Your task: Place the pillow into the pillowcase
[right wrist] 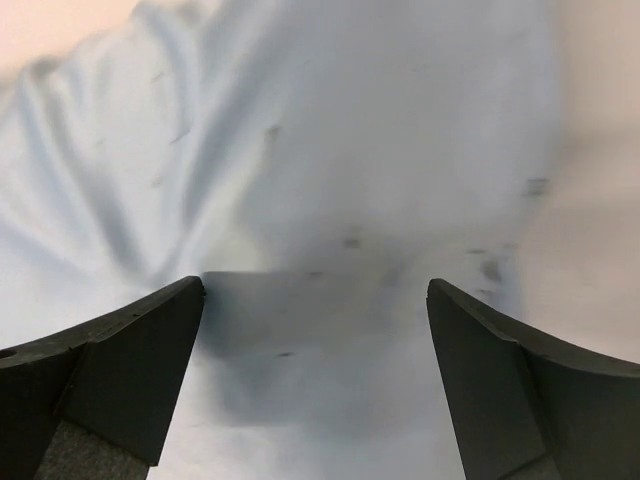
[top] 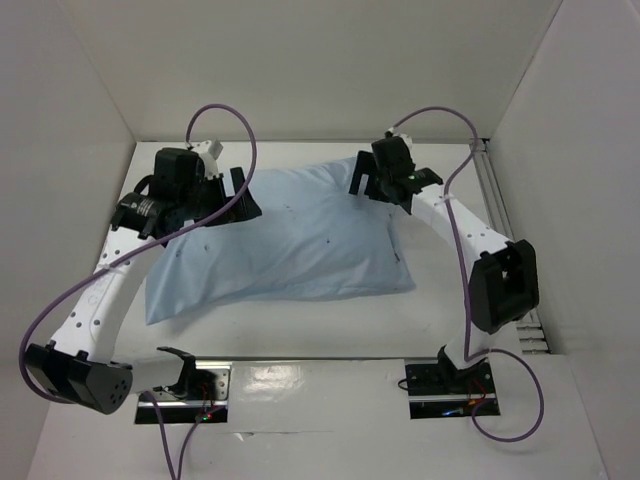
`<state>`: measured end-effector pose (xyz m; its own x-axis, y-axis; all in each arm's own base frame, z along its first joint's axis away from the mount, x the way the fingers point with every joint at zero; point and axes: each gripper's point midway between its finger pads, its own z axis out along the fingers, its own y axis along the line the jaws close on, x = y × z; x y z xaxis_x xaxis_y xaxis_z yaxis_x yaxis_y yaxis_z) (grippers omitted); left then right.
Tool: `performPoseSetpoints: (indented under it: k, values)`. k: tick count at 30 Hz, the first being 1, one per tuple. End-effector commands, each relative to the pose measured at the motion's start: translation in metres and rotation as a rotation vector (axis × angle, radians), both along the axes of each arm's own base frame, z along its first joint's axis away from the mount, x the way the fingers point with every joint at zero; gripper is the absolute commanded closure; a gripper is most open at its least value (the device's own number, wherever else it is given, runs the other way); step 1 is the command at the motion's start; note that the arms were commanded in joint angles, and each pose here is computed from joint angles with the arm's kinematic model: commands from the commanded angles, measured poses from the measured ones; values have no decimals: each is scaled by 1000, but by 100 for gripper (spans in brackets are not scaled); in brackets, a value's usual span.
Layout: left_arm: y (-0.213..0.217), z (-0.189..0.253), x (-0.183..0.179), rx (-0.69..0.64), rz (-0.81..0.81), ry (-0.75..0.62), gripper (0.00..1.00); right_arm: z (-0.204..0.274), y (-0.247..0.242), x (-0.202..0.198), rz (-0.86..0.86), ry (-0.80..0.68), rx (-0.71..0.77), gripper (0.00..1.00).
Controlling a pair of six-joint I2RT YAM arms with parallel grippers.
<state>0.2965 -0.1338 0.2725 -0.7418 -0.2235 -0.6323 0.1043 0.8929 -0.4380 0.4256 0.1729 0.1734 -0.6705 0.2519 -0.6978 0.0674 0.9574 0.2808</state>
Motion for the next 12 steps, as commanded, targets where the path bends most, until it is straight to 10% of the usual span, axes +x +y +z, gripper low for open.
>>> performPoseSetpoints:
  k: [1,12]
  values:
    - [5,30,6,33,-3,-111,0,50,-80,-7,-263,-68,-222,0]
    - [1,47,9,17,-10,-171,0,94,-203,-96,-554,-138,-375,0]
